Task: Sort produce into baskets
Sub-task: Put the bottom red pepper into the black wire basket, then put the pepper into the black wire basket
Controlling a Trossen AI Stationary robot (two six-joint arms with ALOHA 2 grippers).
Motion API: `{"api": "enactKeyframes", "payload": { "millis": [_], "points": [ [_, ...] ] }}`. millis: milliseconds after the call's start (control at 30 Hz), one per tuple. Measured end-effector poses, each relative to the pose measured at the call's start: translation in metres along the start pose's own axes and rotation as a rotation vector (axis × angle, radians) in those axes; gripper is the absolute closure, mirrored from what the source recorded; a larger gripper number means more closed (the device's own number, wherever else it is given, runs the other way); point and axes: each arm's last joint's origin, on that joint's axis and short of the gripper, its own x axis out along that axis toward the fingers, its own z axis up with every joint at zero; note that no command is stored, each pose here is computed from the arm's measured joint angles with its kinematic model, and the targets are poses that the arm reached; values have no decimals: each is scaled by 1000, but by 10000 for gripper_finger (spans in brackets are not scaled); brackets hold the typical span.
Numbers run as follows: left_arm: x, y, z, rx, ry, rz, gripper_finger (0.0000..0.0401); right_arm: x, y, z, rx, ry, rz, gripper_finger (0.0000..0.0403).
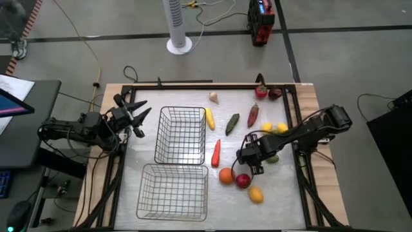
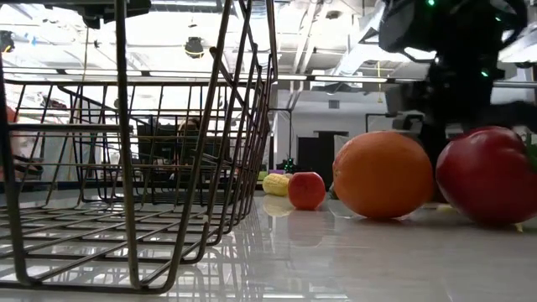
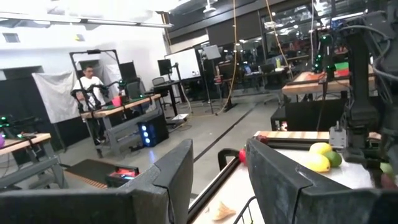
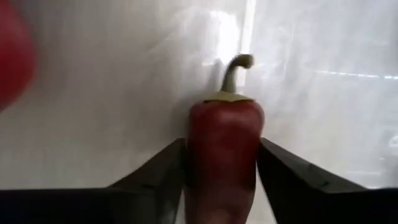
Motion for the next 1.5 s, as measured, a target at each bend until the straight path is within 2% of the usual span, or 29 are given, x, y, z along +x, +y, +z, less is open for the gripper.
{"api": "enactKeyframes", "payload": {
  "millis": [100, 233, 367, 500, 633, 733, 867, 967, 1067, 1167, 1233, 1367, 1500],
  "points": [
    [0, 0, 0, 0, 0, 0, 264, -12, -10, 4, 36, -25, -17, 248],
    [0, 0, 0, 0, 0, 0, 264, -36, -28, 14, 81, -78, -26, 248],
    [0, 0, 0, -2, 0, 0, 264, -68, -48, 31, 120, -173, -120, 244],
    [0, 0, 0, -31, -2, 0, 264, -107, -67, 54, 166, -342, -221, 205],
    [0, 1, 3, -72, -24, -1, 264, -136, -80, 82, 171, -615, -250, 193],
    [0, 1, 3, -92, -33, -9, 264, -144, -87, 108, 159, -869, -241, 200],
    [0, 0, 4, -111, -40, -21, 264, -127, -94, 139, 134, -1055, -225, 216],
    [0, 0, 3, -122, -35, -22, 264, -107, -97, 152, 114, -965, -243, 226],
    [0, 0, 2, -132, -25, -31, 264, -96, -106, 145, 124, -711, -242, 227],
    [0, -1, 2, -126, -24, -33, 264, -85, -117, 128, 219, -523, -186, 213],
    [0, 0, 2, -110, -21, -27, 264, -85, -121, 119, 248, -459, -178, 197],
    [0, -1, 1, -107, -20, -29, 264, -95, -122, 101, 218, -354, -202, 167],
    [0, -1, 2, -109, -21, -34, 264, -65, -132, 79, 191, -185, -170, 149]
  ]
}}
